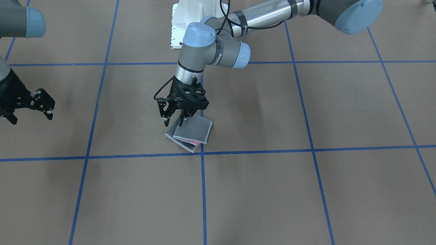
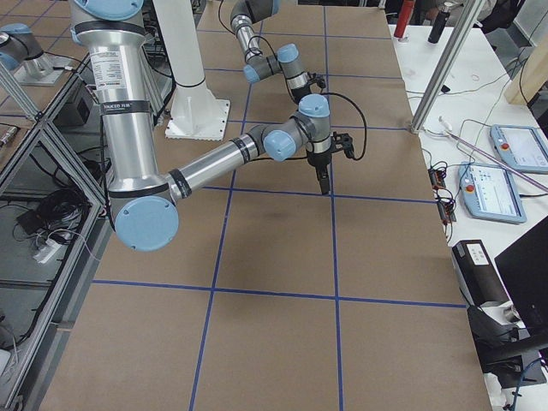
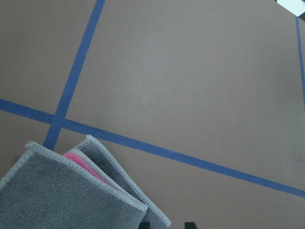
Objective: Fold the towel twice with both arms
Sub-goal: 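Open the left gripper and withdraw it away from the folded towel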
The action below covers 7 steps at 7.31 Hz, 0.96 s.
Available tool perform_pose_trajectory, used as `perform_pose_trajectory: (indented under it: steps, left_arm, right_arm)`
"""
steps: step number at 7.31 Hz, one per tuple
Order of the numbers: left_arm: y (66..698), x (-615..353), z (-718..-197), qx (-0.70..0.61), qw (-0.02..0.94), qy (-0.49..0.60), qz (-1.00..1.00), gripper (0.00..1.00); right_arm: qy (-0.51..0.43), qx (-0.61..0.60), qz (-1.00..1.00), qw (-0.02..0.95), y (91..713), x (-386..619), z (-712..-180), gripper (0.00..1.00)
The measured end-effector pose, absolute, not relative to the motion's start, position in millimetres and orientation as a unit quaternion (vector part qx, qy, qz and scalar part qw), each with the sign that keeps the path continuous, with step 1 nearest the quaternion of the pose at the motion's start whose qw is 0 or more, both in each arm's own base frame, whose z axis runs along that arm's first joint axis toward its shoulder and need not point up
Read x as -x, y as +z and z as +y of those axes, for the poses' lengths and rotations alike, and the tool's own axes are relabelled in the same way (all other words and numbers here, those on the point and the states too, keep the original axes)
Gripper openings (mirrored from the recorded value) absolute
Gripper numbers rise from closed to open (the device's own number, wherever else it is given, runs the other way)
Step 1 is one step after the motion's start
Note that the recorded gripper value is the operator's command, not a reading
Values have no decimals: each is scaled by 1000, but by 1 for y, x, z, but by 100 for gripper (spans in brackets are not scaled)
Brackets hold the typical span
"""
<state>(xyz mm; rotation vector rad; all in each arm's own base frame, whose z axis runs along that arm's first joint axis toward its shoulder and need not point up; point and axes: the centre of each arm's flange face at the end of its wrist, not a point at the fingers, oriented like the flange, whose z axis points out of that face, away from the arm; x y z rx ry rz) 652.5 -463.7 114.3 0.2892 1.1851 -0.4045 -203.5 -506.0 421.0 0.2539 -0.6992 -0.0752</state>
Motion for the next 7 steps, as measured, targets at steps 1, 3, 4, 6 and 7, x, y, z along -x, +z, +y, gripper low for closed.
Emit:
perform_pose_trajectory:
  steps: [1, 3, 4, 6, 7]
  left_arm:
    - [113, -650, -465, -140, 804, -176, 550, 100]
    - [103, -621, -481, -137, 828, -128, 528, 100]
    - [102, -593, -487, -138, 847, -96, 505, 100]
    - [137, -514, -483, -150, 883, -18, 443, 100]
    - [170, -462, -480, -154, 893, 21, 423, 100]
  right_arm:
    - [-36, -124, -343, 930, 420, 201, -507, 100]
    - [-38, -126, -349, 928, 423, 181, -511, 100]
    - [-44, -126, -346, 929, 434, 161, -512, 100]
    - [-66, -120, -337, 931, 480, 97, -504, 100]
    - [-78, -115, -333, 933, 510, 62, -494, 100]
